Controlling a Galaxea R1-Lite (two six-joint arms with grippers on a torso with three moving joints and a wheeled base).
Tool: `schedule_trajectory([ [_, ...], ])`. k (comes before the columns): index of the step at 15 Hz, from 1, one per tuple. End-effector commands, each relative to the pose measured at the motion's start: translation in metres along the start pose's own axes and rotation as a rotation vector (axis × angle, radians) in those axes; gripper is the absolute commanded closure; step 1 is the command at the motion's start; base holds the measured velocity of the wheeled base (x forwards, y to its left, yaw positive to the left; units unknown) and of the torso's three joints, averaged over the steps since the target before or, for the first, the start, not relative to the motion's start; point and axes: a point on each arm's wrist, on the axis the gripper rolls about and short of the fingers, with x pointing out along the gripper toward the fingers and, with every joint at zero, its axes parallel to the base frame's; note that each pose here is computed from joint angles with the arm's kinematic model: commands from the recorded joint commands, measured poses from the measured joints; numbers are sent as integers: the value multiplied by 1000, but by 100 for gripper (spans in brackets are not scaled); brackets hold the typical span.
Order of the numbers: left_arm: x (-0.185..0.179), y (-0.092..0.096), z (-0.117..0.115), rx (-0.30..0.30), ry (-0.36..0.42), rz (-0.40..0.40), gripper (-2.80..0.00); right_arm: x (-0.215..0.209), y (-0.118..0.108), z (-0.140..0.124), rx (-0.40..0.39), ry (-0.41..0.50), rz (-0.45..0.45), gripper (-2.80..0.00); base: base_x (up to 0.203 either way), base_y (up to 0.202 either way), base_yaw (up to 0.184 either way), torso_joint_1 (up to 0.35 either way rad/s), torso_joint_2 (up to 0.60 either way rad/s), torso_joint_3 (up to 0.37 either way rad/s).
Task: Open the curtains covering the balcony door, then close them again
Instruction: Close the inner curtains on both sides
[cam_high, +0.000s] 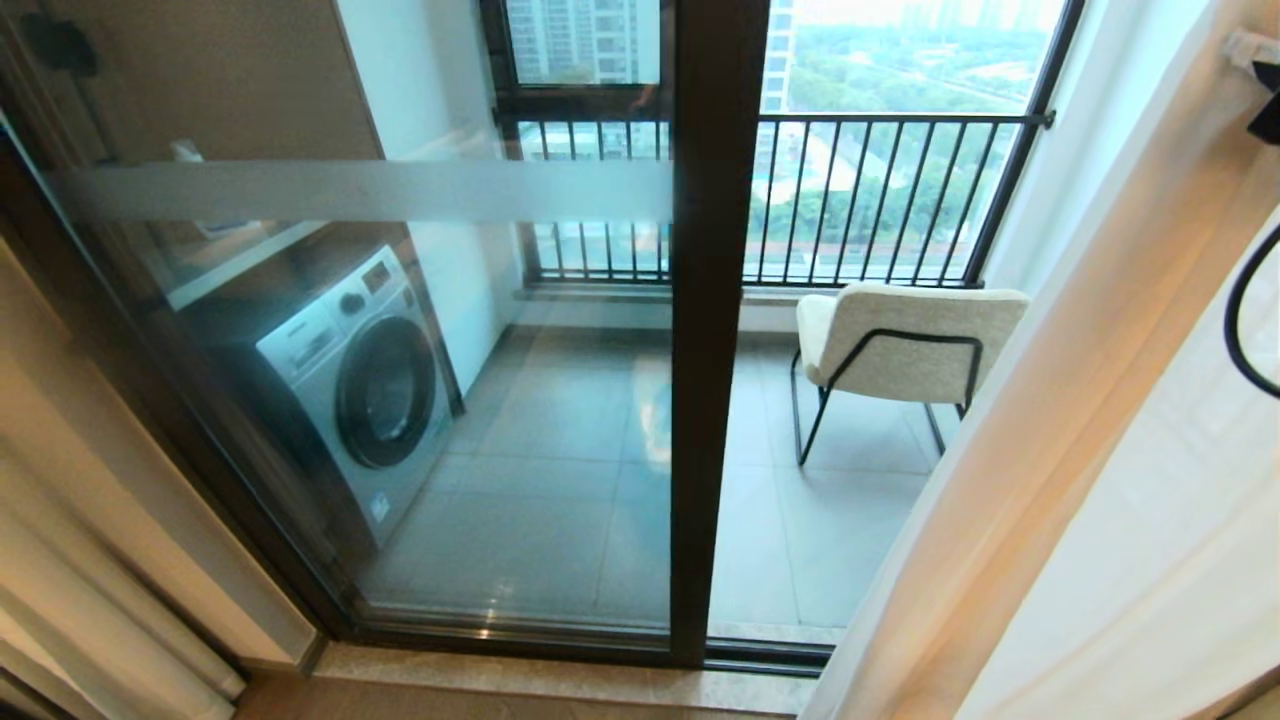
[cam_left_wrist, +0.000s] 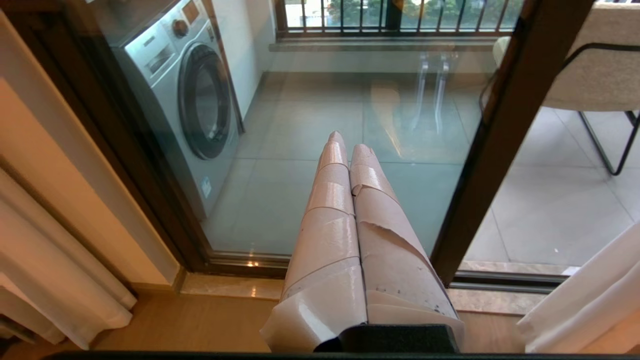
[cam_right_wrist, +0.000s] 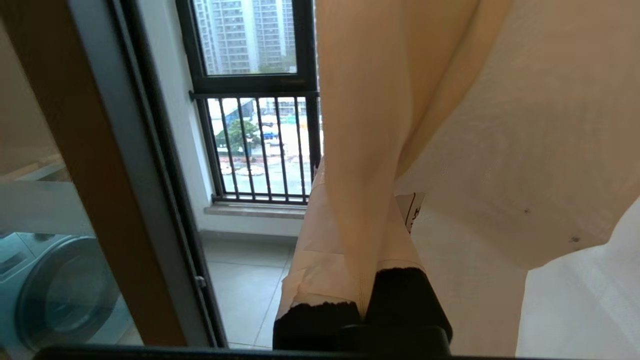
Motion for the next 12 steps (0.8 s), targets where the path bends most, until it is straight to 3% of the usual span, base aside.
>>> schedule_trajectory([
  [1, 0, 0, 0, 1, 1, 1, 0, 0, 0, 0, 0, -4, 2, 0, 0, 183, 4, 2, -6, -1],
  [7, 0, 0, 0, -3, 0, 1, 0, -1, 0, 3, 0, -9, 2, 0, 0, 161, 2, 4, -1, 3],
  [12, 0, 0, 0, -5, 0, 1, 0, -1, 0, 2, 0, -9, 2, 0, 0, 0, 0, 0, 0, 0],
])
